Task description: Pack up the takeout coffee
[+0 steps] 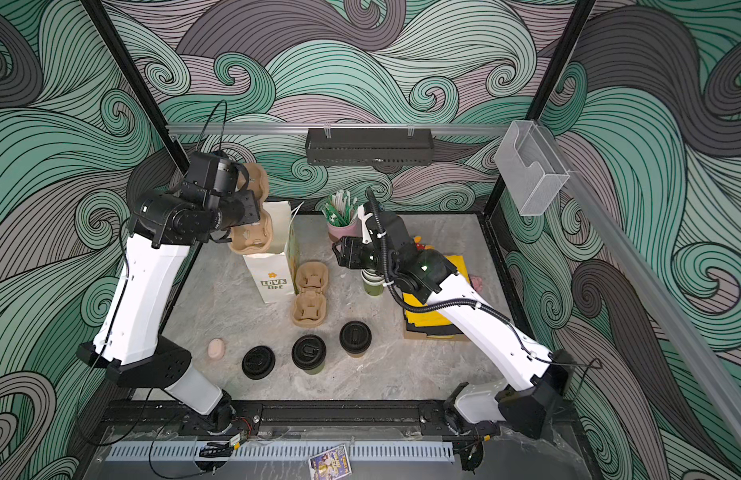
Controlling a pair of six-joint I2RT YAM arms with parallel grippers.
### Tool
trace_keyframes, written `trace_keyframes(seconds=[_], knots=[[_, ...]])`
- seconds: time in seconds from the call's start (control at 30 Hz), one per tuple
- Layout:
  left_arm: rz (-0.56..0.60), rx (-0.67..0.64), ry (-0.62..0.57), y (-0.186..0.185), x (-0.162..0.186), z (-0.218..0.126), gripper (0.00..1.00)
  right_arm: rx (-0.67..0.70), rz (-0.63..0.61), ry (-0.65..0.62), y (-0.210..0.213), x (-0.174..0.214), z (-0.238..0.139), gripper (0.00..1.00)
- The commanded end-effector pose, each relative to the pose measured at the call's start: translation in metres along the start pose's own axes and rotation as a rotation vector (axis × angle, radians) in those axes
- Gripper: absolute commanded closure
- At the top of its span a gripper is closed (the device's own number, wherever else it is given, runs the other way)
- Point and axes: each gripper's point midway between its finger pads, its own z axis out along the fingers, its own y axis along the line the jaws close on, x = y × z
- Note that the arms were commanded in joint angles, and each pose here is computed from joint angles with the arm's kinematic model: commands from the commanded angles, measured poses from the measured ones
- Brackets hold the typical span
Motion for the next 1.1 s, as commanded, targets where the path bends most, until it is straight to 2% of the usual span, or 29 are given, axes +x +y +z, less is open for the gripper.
trace_keyframes(seconds=[0.0,0.23,0.37,0.67,0.83,1.07], knots=[[-0.088,0.007,0.076,0.008,0.005,0.007,0.87,-0.106,0.04,-0.02,0.031,-0.024,0.019,0.3],[-0.111,-0.011,0.177,0.01,0.014,0.038,0.88,-0.13,0.057,0.101,0.052,-0.034,0.068,0.29],[-0.093,-0.012,0.174,0.009,0.013,0.048,0.88,-0.145,0.072,0.105,0.058,-0.04,0.09,0.28],[-0.055,-0.025,0.153,0.014,0.007,0.07,0.88,-0.083,0.104,0.077,0.05,-0.054,0.136,0.31],[-0.058,0.004,0.13,0.008,0.003,0.082,0.87,-0.058,0.121,0.077,0.044,-0.053,0.152,0.44],[-0.069,0.01,0.124,0.005,-0.004,0.095,0.87,-0.061,0.131,0.095,0.041,-0.047,0.167,0.7]])
